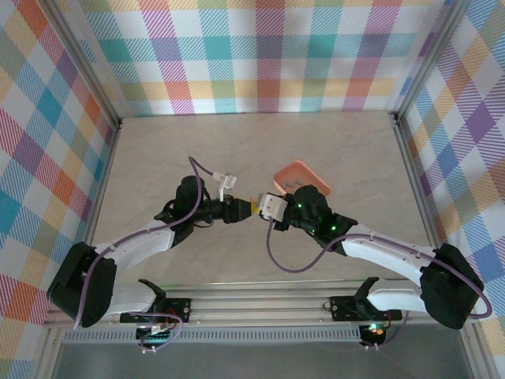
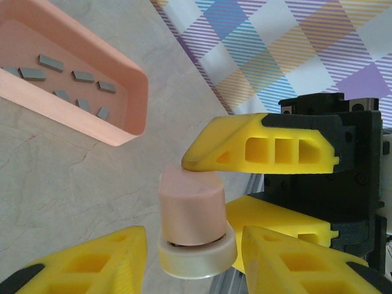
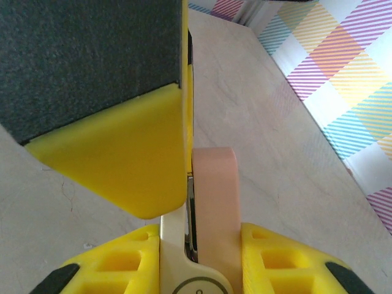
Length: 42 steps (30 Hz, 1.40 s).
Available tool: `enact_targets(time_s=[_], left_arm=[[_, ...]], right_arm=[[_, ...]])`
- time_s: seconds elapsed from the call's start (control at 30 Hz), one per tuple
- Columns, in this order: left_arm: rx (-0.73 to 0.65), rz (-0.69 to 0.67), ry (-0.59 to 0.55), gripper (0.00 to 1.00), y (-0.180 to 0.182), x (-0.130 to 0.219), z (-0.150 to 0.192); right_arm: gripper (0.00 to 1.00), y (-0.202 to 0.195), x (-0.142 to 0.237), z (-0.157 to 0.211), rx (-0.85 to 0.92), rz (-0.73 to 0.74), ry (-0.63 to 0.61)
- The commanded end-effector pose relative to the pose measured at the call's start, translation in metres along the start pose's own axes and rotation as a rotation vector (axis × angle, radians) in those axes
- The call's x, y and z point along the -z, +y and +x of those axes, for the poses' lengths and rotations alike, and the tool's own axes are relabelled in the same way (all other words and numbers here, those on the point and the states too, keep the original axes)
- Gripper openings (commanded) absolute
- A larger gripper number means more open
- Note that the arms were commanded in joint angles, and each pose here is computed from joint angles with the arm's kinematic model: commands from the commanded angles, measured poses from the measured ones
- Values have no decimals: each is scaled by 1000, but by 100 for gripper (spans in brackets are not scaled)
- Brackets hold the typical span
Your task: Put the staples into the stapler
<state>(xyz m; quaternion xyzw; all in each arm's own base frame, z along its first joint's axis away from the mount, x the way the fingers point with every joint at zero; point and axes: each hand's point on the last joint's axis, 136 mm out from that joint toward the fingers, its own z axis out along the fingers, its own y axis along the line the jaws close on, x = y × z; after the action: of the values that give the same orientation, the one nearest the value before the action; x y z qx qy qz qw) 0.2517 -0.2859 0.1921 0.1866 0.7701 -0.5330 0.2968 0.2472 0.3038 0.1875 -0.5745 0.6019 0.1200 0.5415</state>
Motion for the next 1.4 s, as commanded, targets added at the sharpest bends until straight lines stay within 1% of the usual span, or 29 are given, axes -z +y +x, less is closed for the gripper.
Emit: enact_targets(time_s=[0.0,0.17,0.37,0.5,0.63,0.7,0.77,0.83,0.9,0.97,1.1,1.2,1.3,1.37], left_arm=[[-50,52,-37,44,-17,-2,-15],[-48,39,-50,44,-15,-2,-17],[-42,33,-53,40,-13,-2,-16],[-43,32,-59,29,-13,-1,-17],[-55,19,-58,15,-11,0,-16],[-78,0,-52,9,-10,1,-15],[-122,-22,-41,4,-9,4,-13],[-194,-52,-24,0,-8,8,-11],[-279,-84,3,0,-7,13,-8],[-371,-94,28,0,-9,17,-5],[-523,-80,47,0,-17,23,-3],[-614,-32,34,0,-30,27,-3],[-689,30,40,0,-41,30,4],[-713,67,49,0,-47,31,8]], right_arm=[[27,0,4,-16,16,1,-65],[27,1,5,-18,21,-8,-77],[27,0,6,-20,26,-6,-84],[27,1,6,-20,25,-8,-87],[27,0,6,-20,24,-2,-84],[30,-1,7,-18,9,0,-77],[38,-2,9,-16,-22,5,-65],[46,-1,14,-14,-57,-4,-52],[56,2,22,-12,-99,-43,-52],[61,7,33,-11,-157,-117,-50],[63,21,48,-11,-232,-283,-25],[63,33,52,-16,-256,-389,-12],[63,41,51,-22,-277,-461,-24],[63,43,48,-26,-290,-499,-35]])
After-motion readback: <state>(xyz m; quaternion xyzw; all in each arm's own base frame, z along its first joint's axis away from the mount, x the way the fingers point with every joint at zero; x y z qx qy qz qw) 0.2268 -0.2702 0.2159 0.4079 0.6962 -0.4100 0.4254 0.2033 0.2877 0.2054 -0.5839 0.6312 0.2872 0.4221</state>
